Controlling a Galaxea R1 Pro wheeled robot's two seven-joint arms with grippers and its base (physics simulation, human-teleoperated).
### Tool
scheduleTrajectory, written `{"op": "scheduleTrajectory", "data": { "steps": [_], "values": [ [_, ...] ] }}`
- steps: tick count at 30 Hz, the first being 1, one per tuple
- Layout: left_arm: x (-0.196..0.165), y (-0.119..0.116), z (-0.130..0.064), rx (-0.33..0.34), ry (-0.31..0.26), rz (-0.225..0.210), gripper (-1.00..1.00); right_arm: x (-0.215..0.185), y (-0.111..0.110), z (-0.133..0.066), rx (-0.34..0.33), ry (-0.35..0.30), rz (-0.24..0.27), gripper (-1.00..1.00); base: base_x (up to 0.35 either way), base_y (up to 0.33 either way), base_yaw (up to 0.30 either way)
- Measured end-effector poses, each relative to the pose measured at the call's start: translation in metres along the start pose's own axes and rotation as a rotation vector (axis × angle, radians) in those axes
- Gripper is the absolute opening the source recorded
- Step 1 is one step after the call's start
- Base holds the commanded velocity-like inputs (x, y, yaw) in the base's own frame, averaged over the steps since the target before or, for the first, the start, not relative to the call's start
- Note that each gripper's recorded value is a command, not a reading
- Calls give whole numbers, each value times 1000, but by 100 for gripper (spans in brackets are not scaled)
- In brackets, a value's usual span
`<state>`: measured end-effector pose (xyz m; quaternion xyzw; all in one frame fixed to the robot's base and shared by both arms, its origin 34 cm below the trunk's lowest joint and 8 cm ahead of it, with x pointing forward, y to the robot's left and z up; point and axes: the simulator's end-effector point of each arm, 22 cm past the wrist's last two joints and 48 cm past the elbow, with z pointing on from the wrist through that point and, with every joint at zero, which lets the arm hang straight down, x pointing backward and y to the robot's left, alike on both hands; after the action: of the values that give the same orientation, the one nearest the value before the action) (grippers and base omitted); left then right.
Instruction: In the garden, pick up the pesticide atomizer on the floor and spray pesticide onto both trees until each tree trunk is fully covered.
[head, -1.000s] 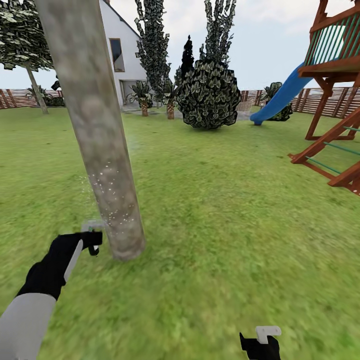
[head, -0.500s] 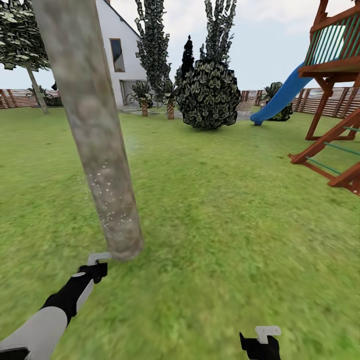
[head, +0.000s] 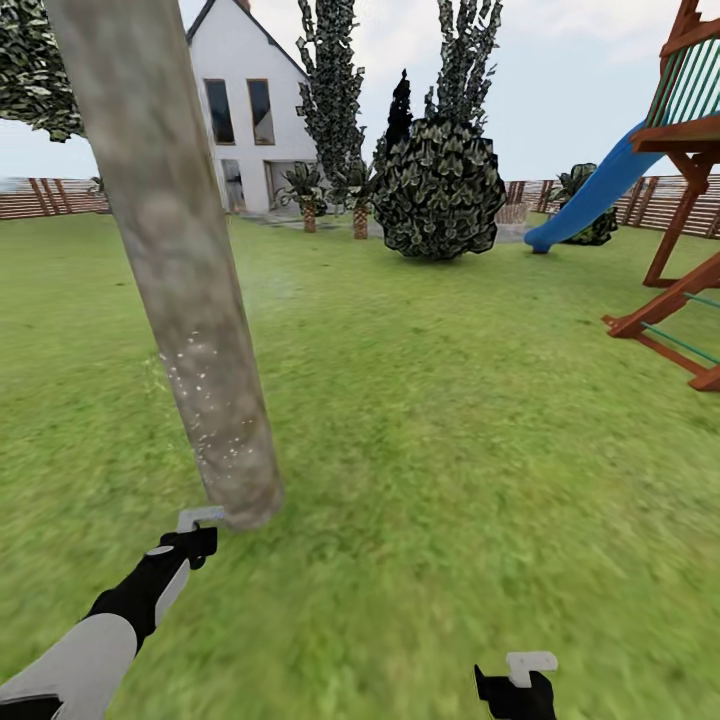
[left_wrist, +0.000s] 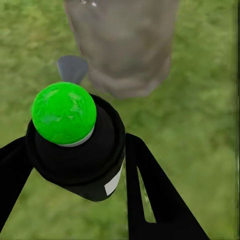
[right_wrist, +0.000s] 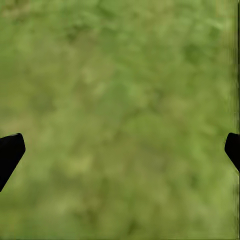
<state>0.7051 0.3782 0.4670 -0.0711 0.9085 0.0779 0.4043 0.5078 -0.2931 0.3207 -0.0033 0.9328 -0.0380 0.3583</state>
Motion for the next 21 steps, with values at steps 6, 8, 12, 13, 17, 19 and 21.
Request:
{"op": "scheduleTrajectory", "data": {
  "steps": [6, 8, 12, 13, 17, 19, 21],
  "values": [
    [0, 0, 0, 0, -1, 1, -100, 0, 0, 0, 0, 0, 0, 100, 197, -229, 26],
    [0, 0, 0, 0, -1, 1, -100, 0, 0, 0, 0, 0, 0, 100, 190, -229, 182],
    [0, 0, 0, 0, -1, 1, -100, 0, 0, 0, 1, 0, 0, 100, 190, -229, 266],
    [0, 0, 0, 0, -1, 1, -100, 0, 0, 0, 0, 0, 0, 100, 189, -229, 276],
    [0, 0, 0, 0, -1, 1, -100, 0, 0, 0, 0, 1, 0, 100, 190, -229, 276],
    [1, 0, 0, -1, 1, 1, -100, 0, 0, 0, 0, 1, 0, 100, 190, -229, 276],
    [5, 0, 0, 0, 9, 0, -100, 0, 0, 0, 0, 0, 0, 100, 190, -229, 161]
  ]
}}
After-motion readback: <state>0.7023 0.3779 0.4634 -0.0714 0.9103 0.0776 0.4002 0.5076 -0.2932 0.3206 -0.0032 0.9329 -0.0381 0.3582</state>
